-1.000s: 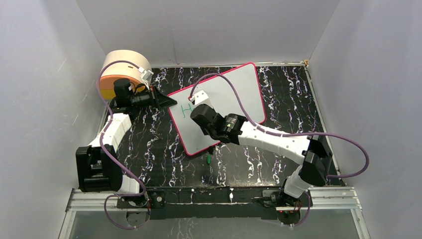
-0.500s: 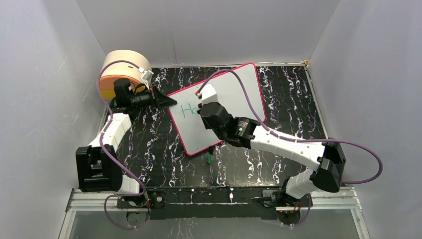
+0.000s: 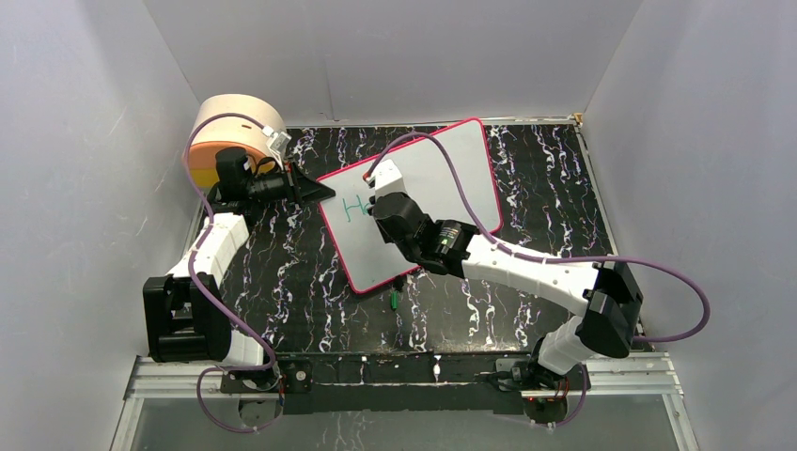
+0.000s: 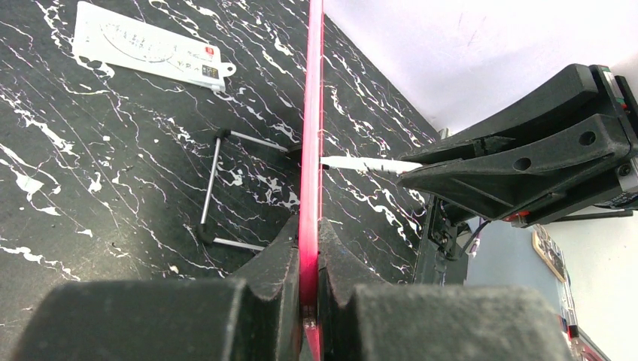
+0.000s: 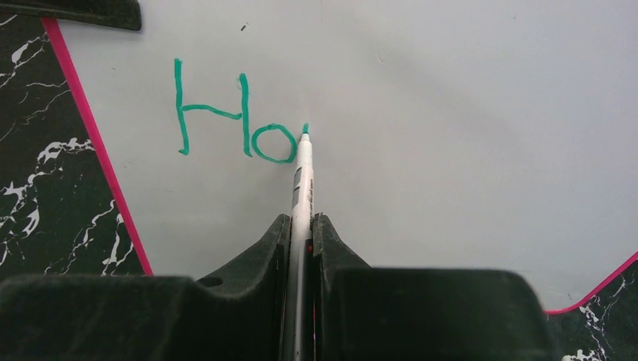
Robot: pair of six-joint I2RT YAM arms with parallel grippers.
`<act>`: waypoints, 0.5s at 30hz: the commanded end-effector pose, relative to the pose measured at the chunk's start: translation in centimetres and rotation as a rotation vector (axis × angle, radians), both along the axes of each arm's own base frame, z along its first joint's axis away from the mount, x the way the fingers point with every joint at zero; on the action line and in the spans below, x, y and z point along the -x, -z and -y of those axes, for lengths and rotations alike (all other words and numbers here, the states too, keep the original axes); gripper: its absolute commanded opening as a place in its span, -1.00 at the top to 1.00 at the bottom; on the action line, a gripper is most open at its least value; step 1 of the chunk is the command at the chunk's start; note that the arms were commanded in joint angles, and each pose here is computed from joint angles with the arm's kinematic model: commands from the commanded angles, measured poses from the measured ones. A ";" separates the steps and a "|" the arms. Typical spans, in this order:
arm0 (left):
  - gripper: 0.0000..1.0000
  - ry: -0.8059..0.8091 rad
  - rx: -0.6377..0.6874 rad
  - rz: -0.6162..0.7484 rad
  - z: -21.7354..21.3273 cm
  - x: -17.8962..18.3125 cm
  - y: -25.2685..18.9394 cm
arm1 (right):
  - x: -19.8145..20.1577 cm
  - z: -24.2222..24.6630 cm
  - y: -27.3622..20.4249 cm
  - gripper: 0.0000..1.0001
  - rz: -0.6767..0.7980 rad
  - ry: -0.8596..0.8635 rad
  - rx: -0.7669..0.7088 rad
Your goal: Write a sentence on the whiteboard
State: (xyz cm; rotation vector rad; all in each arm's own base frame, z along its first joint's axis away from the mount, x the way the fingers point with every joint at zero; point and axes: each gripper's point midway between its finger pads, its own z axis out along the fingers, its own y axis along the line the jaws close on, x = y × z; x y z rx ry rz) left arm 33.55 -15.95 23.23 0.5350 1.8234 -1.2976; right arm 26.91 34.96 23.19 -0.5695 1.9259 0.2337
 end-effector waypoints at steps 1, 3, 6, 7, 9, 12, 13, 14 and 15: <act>1.00 0.012 -0.051 0.001 0.9 0.1 1.9 | -1.0 -0.9 -2.4 1.00 0.050 0.007 -0.074; 1.00 0.013 -0.050 -0.001 0.9 0.1 2.0 | -1.1 -0.9 -2.4 1.00 0.052 0.010 -0.076; 1.00 0.013 -0.051 0.001 0.9 0.1 2.0 | -1.2 -0.7 -2.5 1.00 0.057 0.018 -0.076; 1.00 0.013 -0.051 0.001 0.9 0.1 2.0 | -1.3 -0.7 -2.5 1.00 0.059 0.021 -0.080; 1.00 0.012 -0.051 0.000 0.9 0.1 1.9 | -1.4 -0.5 -2.6 1.00 0.064 0.030 -0.078; 1.00 0.011 -0.052 0.000 0.9 0.1 2.0 | -1.5 -0.2 -2.4 1.00 0.065 0.045 -0.067; 1.00 0.012 -0.052 0.001 0.9 0.1 2.0 | -1.5 -0.1 -2.4 1.00 0.063 0.050 -0.064; 1.00 0.012 -0.052 0.001 0.9 0.1 2.0 | -1.6 0.1 -2.2 1.00 0.061 0.058 -0.057; 1.00 0.012 -0.052 0.000 0.9 0.1 2.0 | -1.6 0.1 -2.1 1.00 0.059 0.062 -0.054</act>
